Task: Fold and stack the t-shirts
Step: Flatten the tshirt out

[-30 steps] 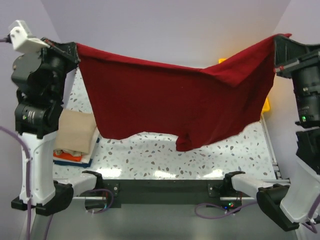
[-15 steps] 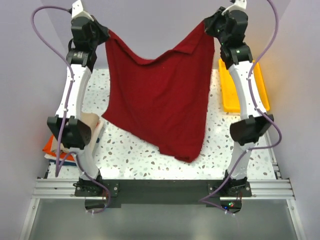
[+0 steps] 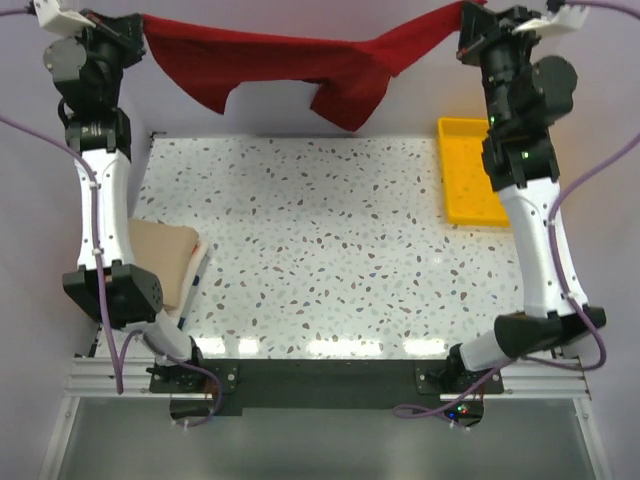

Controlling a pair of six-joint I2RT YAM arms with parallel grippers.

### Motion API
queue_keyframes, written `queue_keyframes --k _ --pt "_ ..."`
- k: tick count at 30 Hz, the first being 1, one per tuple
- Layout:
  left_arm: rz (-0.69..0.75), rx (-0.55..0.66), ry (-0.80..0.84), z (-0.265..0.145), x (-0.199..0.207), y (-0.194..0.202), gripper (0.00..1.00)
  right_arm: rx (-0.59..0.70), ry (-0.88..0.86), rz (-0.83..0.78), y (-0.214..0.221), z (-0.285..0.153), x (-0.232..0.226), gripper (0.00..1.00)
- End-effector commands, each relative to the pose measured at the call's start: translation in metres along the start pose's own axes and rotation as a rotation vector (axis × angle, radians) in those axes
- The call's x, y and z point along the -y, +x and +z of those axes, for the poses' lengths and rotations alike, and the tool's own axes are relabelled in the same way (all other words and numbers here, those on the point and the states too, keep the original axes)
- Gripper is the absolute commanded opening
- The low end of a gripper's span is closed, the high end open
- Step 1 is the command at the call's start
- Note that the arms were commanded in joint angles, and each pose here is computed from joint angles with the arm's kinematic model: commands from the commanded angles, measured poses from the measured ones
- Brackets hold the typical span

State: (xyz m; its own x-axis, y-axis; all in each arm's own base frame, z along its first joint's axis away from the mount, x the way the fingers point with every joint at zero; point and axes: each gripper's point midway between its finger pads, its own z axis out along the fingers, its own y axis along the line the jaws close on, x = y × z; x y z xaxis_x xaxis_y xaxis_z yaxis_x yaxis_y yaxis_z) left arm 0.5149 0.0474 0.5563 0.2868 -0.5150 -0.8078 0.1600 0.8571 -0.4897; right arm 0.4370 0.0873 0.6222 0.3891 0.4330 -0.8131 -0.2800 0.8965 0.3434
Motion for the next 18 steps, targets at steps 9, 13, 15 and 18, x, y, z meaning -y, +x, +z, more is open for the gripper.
queue_keyframes --k 9,13,15,18 --pt "-0.213 -0.378 -0.172 -0.124 -0.078 0.19 0.0 -0.456 0.344 0.138 0.193 -0.168 0.099 0.0" --pt "-0.253 -0.521 -0.283 -0.177 -0.104 0.248 0.0 -0.606 0.479 0.131 0.238 -0.252 0.129 0.0" --pt "-0.266 -0.604 -0.363 -0.211 -0.121 0.279 0.0 -0.716 0.547 0.132 0.268 -0.3 0.143 0.0" --pt "-0.273 -0.706 -0.46 -0.253 -0.14 0.313 0.0 -0.86 0.565 0.19 0.307 -0.355 0.145 0.0"
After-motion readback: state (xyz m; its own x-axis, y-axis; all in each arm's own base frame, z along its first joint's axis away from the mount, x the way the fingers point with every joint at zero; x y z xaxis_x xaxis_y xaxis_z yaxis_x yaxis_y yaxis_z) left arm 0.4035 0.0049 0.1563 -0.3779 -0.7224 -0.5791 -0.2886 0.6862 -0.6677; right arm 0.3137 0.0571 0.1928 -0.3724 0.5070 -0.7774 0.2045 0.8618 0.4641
